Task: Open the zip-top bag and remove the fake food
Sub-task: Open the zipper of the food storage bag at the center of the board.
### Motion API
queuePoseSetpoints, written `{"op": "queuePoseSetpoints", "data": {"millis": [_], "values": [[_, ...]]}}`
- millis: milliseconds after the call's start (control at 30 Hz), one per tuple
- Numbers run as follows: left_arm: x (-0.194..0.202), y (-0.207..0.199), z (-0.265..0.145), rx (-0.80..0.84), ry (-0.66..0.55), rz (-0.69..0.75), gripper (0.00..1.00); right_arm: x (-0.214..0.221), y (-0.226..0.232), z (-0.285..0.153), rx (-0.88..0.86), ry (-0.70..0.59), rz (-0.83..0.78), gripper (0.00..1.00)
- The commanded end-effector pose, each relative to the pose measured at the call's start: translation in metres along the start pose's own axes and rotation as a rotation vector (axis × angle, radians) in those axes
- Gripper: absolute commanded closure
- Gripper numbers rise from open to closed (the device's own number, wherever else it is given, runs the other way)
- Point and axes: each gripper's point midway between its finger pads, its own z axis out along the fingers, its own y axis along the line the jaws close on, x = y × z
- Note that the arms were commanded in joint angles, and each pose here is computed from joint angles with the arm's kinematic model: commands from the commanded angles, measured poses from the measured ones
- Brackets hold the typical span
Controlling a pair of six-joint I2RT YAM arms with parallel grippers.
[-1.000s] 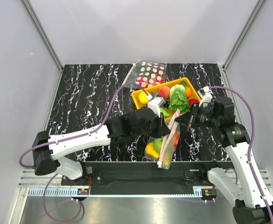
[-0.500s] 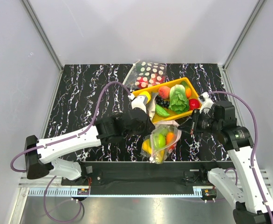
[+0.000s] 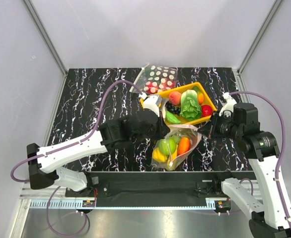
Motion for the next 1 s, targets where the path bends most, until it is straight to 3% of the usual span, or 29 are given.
{"op": "queuePoseSetpoints", "data": {"millis": [0, 100, 133, 267, 700, 967], "values": [[-0.013, 0.0, 0.0, -0.015, -0.019, 0.062, 1.0, -0.01, -0.029, -0.01, 0.18, -0.042, -0.028, 0.92], [-0.008, -0.006, 0.008, -0.001, 0.006, 0.081, 1.0, -0.015, -0.017, -0.015, 0.137, -0.046, -0.037, 0.75], [-0.008, -0.008, 0.011, -0.001, 0.011, 0.086, 1.0, -0.017, -0.013, -0.017, 0.119, -0.047, -0.05, 0.63], [-0.011, -0.008, 0.015, -0.009, 0.003, 0.113, 1.0, -0.03, 0.016, -0.031, -0.003, -0.094, -0.115, 0.5], [-0.015, -0.021, 0.031, 0.037, 0.035, 0.137, 1.0, -0.028, 0.087, -0.053, -0.391, -0.108, -0.144, 0.49], [-0.016, -0.025, 0.031, 0.054, 0.029, 0.134, 1.0, -0.021, 0.084, -0.039, -0.412, -0.045, -0.115, 0.5]]}}
